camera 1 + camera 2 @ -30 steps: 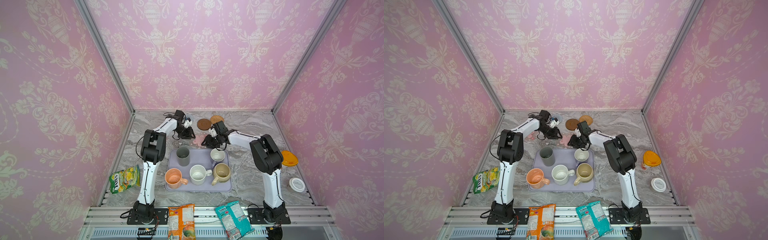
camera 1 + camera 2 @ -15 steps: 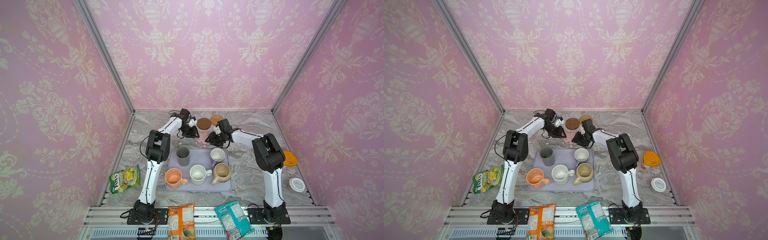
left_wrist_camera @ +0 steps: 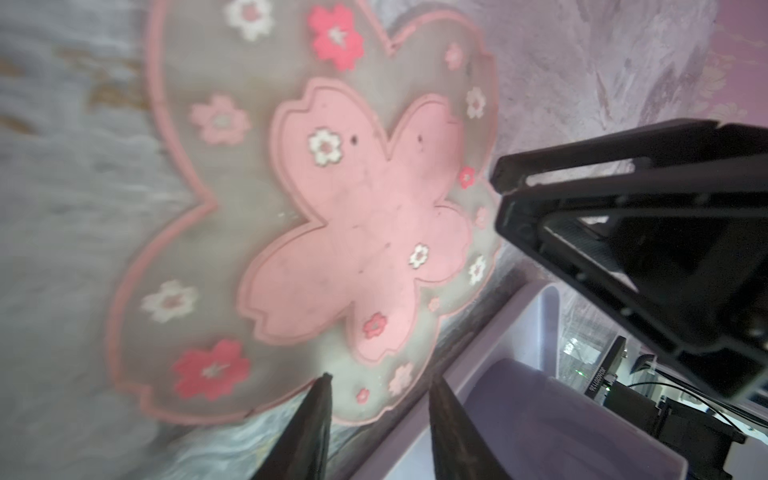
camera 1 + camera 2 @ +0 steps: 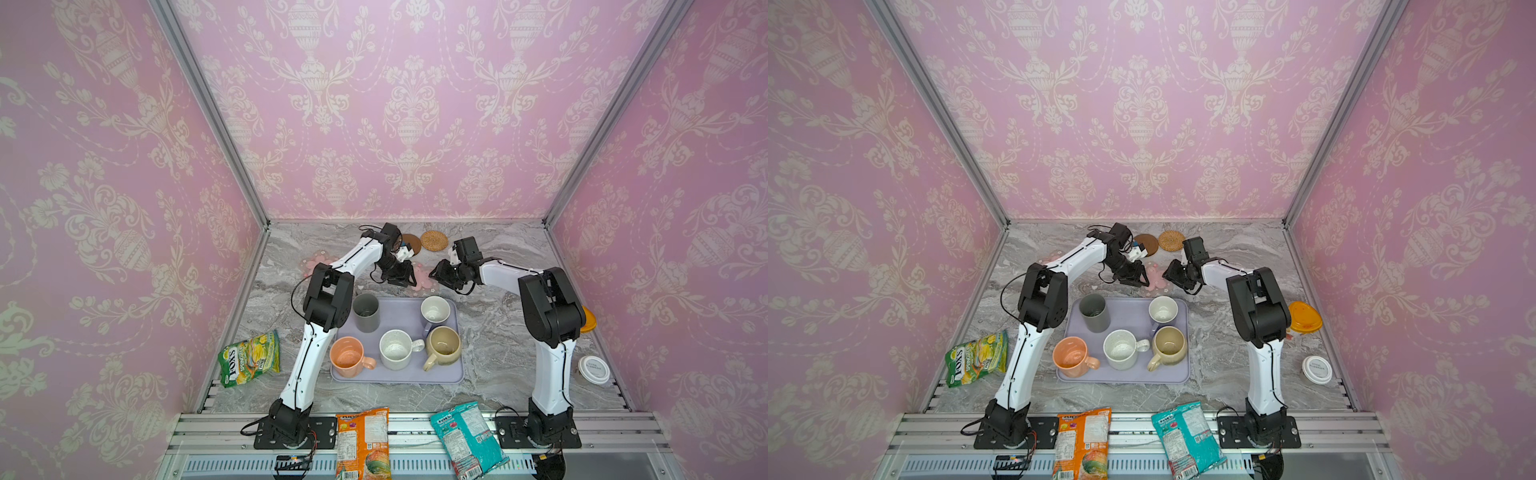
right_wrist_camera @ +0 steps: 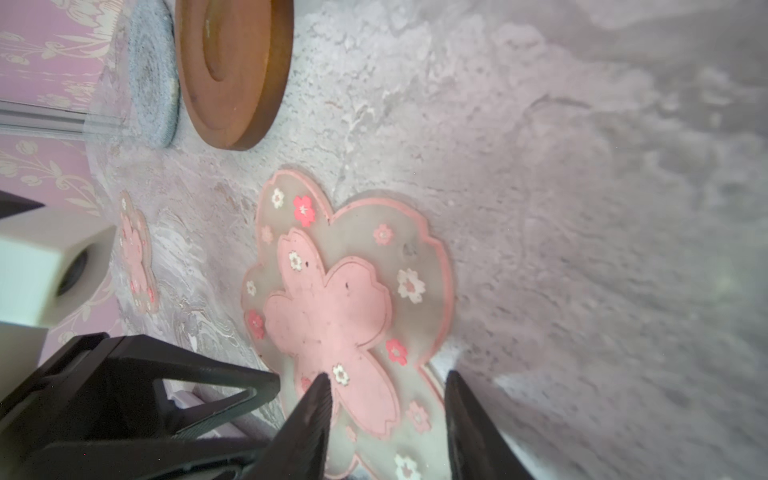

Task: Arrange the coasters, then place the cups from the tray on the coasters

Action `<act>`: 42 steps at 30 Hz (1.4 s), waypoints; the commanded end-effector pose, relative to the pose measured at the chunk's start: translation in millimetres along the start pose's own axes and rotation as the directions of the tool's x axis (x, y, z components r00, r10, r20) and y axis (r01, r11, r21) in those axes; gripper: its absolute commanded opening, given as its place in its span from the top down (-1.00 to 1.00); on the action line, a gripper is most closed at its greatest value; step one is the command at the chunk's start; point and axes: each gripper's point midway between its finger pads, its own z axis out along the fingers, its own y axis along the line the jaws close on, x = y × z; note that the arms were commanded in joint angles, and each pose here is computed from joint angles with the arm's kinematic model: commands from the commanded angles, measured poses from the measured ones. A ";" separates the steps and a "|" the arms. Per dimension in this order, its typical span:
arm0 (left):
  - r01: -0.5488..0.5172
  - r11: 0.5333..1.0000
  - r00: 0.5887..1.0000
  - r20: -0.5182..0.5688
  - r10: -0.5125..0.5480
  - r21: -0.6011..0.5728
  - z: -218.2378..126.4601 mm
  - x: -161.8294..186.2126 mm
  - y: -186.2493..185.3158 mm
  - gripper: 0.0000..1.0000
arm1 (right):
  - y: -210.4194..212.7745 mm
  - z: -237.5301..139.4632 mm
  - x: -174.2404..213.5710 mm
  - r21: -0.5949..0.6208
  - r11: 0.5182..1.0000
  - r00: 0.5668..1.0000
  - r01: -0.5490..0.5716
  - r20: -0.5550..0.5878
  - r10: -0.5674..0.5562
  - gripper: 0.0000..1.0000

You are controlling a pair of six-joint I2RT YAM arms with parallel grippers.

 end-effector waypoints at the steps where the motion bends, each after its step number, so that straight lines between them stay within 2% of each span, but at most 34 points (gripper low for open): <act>1: 0.029 0.998 0.999 -0.026 -0.028 0.054 11.3 0.1 -17.6 0.17 | -10.8 -7.4 13.2 0.036 0.999 0.999 0.016 -0.028 -0.015 0.06; 8: 0.056 0.998 0.998 0.002 -0.056 0.006 18.6 -11.6 -15.8 0.17 | -26.4 -15.9 7.6 0.055 0.998 1.000 -0.003 -0.011 0.004 0.06; 16: 0.037 0.999 0.995 0.091 -0.034 -0.031 -17.5 -24.2 -23.0 0.15 | -31.4 -22.4 -1.9 0.050 0.999 1.000 -0.005 -0.002 0.005 0.05; 25: 0.220 0.970 0.965 0.168 -0.202 -0.099 -47.5 -16.4 18.3 0.11 | -21.0 -19.8 -6.1 0.005 1.000 1.000 0.013 -0.008 -0.013 0.01; 30: 0.261 0.957 0.958 0.160 -0.240 -0.126 -45.5 -6.9 34.5 0.06 | -16.7 -14.9 -2.8 -0.012 1.000 0.999 0.017 -0.028 -0.017 -0.01; 42: 0.307 0.946 0.945 0.151 -0.291 -0.100 -25.0 -6.7 45.4 0.04 | -1.6 -1.6 5.8 -0.024 0.998 0.996 0.055 -0.066 -0.056 -0.03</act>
